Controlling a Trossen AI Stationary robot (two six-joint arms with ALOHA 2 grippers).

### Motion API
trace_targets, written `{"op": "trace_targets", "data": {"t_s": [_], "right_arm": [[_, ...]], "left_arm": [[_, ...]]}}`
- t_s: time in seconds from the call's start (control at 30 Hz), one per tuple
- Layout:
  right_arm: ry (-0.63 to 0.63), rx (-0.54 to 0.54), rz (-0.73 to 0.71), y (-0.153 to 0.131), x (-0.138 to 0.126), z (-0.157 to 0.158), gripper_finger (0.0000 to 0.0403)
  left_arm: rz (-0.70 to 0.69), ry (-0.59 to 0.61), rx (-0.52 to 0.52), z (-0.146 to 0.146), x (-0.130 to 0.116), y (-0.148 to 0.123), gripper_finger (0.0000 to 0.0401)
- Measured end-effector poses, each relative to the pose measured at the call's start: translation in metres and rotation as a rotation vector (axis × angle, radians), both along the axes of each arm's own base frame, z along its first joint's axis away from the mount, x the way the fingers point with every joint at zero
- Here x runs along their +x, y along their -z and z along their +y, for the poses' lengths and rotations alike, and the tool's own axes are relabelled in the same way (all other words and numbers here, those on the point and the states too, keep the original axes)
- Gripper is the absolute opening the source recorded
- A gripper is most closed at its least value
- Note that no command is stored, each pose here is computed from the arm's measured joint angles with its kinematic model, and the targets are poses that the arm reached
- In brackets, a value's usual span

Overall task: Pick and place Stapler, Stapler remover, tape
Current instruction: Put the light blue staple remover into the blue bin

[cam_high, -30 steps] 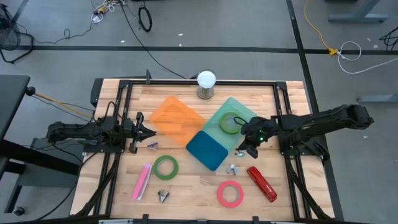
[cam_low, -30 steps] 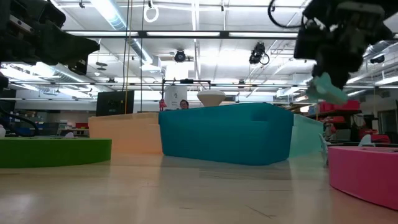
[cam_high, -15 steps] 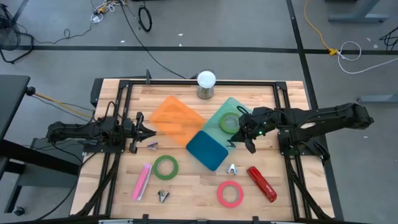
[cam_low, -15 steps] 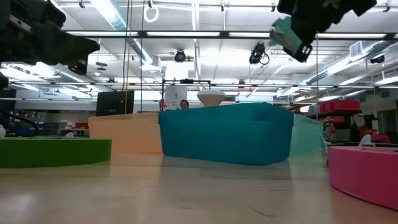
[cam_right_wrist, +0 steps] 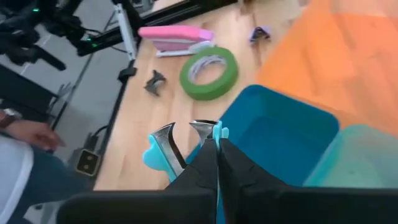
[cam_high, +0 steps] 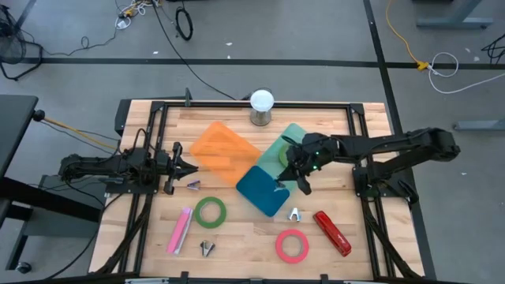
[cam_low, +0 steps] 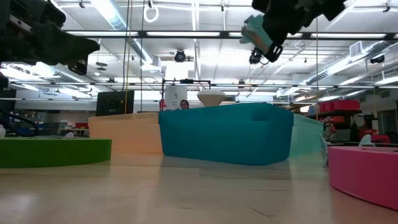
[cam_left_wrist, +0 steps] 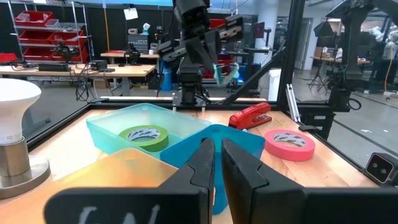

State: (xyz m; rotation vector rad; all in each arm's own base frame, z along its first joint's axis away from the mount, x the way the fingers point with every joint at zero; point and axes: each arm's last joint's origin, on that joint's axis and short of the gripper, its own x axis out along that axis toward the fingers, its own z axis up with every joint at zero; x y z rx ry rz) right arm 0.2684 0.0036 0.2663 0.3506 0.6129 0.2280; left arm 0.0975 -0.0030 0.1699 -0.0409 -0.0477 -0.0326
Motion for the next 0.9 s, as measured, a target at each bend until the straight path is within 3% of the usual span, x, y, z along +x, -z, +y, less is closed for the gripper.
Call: {"op": "trace_targets", "data": {"t_s": [0.47,0.7,0.9], "right_arm": [[0.148,-0.046,-0.064,-0.001,0.006,-0.038,0.0],[0.209,-0.032,-0.061,-0.002,0.007,-0.041,0.0],[0.21,-0.092,-0.078,-0.031,0.017,-0.039,0.0]], "left_arm": [[0.0,0.0,0.0,0.0,0.0,0.0,0.0032],[0.0,0.0,0.0,0.0,0.0,0.0,0.0032],[0.0,0.0,0.0,0.0,0.0,0.0,0.0032]]}}
